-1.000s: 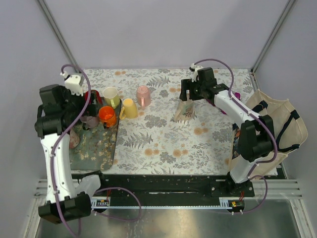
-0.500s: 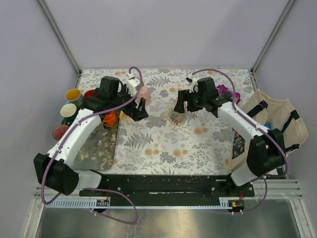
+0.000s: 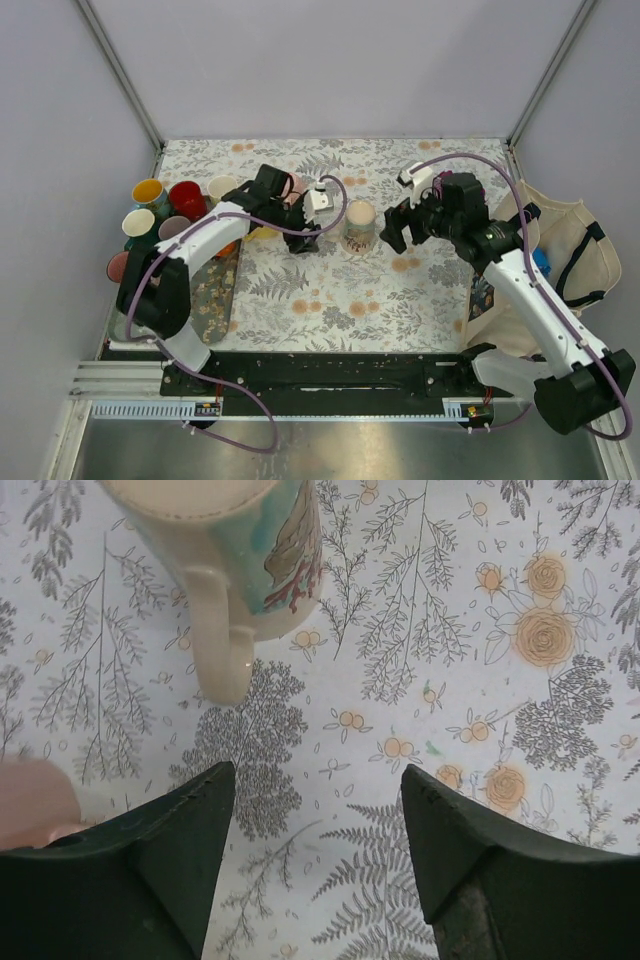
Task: Turn the mug right side up
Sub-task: Turn over the cup at the center of the board.
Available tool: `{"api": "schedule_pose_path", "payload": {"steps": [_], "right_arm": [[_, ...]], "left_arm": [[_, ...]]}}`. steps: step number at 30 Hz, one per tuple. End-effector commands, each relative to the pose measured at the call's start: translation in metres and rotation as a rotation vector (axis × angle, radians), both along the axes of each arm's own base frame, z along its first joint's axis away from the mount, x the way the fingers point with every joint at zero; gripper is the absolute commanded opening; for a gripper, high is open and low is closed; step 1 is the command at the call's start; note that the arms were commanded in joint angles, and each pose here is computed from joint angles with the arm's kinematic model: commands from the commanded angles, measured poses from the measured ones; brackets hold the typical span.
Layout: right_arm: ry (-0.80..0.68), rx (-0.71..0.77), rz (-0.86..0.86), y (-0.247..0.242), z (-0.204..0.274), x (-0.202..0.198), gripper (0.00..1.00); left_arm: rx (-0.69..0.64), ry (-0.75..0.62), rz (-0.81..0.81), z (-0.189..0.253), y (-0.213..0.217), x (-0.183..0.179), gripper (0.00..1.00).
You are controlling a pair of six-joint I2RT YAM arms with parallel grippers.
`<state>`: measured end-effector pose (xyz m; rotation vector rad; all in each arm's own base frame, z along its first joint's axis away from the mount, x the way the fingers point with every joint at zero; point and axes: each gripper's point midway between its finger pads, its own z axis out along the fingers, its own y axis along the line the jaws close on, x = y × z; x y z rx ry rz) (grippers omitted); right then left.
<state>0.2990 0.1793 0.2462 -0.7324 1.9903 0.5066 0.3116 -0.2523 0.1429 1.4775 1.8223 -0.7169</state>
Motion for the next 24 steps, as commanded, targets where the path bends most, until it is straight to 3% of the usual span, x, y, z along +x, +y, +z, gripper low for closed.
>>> {"api": "schedule_pose_path", "payload": {"steps": [1, 10, 24], "right_arm": [[0.004, -0.074, 0.064, -0.014, -0.017, -0.027, 0.92], [-0.01, -0.102, 0.037, -0.026, -0.031, -0.041, 0.92], [-0.023, -0.09, -0.025, -0.03, -0.036, -0.032, 0.93]], "left_arm": [[-0.067, -0.104, -0.149, 0.014, -0.044, 0.019, 0.69], [-0.009, -0.129, -0.114, -0.012, -0.076, 0.064, 0.65], [0.045, -0.073, -0.178, -0.046, -0.083, 0.063, 0.52]]}}
